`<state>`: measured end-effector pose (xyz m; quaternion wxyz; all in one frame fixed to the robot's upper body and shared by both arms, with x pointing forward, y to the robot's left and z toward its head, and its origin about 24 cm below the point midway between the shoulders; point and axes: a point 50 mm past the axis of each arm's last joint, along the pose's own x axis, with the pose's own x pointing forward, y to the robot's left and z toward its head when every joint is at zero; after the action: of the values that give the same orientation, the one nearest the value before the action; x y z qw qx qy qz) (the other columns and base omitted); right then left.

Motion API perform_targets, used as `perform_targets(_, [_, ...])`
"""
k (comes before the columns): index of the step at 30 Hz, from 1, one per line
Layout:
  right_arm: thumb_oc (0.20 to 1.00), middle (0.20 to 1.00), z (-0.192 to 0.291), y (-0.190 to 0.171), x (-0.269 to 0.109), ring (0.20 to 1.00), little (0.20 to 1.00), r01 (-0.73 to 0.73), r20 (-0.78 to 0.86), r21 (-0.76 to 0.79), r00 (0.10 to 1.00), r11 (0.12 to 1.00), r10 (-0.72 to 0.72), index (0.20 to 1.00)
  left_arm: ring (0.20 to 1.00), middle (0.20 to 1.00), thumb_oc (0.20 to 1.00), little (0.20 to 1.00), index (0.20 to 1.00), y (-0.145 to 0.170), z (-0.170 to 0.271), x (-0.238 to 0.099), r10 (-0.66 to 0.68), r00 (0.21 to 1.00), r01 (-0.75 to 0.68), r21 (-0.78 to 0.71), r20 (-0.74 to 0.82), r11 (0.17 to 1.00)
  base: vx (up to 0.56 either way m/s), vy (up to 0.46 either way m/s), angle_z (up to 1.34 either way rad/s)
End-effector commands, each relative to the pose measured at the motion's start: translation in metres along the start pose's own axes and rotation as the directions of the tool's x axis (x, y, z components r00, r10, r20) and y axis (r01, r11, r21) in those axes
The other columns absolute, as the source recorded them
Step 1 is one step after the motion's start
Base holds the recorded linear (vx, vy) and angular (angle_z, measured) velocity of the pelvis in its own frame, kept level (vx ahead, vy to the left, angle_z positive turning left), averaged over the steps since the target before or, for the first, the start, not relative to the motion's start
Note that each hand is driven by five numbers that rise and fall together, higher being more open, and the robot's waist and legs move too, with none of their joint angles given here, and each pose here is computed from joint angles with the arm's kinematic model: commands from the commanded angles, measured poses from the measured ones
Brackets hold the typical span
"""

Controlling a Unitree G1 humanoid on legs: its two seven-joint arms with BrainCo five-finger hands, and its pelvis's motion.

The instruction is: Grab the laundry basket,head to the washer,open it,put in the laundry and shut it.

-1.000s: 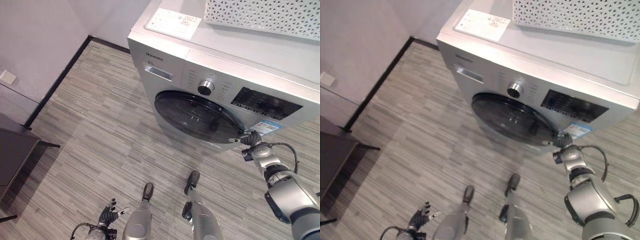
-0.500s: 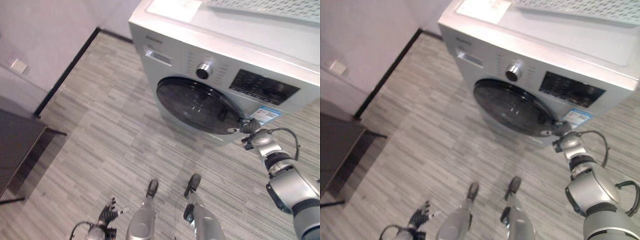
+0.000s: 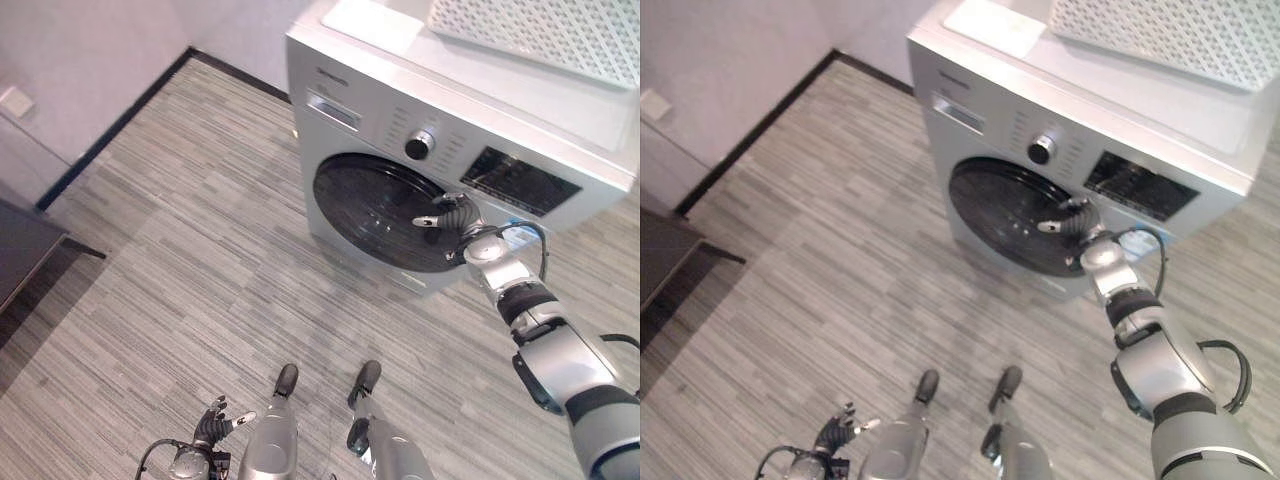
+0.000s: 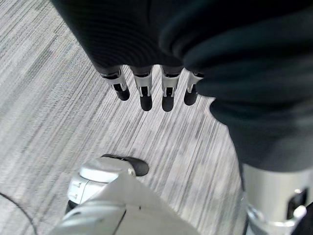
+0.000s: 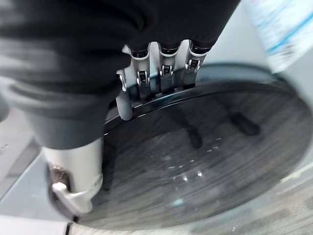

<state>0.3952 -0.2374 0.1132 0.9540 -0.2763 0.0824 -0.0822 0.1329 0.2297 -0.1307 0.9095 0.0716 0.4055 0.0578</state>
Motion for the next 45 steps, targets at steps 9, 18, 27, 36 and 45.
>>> perform_targets(9, [1.0,1.0,0.054,-0.049,0.012,1.0,1.0,0.154,0.093,-0.01,0.984,0.988,-0.152,1.0,1.0,1.0,1.0,1.0,1.0,0.027,0.01,-0.003,0.056,0.996,-0.055,-0.012,0.063,0.998,0.0,0.005,0.13])
perform_targets(18, [1.0,1.0,0.007,-0.077,0.005,1.0,1.0,0.241,-0.071,-0.104,0.966,0.965,-0.249,1.0,1.0,1.0,1.0,1.0,1.0,0.017,0.009,-0.004,0.036,0.997,-0.035,-0.025,0.068,0.999,0.01,-0.002,0.14])
perform_targets(27, [1.0,1.0,-0.017,-0.084,-0.001,1.0,1.0,0.253,-0.15,-0.076,0.953,0.964,-0.262,1.0,1.0,1.0,1.0,1.0,1.0,0.008,0.009,-0.005,0.011,0.997,-0.007,-0.055,0.073,0.998,0.0,0.0,-0.03])
perform_targets(36, [1.0,1.0,-0.038,-0.108,-0.011,1.0,1.0,0.354,-0.216,0.053,0.917,0.934,-0.336,1.0,1.0,1.0,1.0,1.0,1.0,0.008,0.002,-0.007,0.01,0.999,-0.007,-0.065,0.045,0.998,0.0,0.0,0.0])
perform_targets(45, [1.0,1.0,-0.056,-0.14,-0.024,1.0,1.0,0.436,-0.275,0.075,0.874,0.897,-0.401,1.0,1.0,1.0,1.0,1.0,1.0,0.012,0.006,-0.009,0.008,0.997,-0.003,-0.078,0.071,0.997,0.0,0.0,0.03])
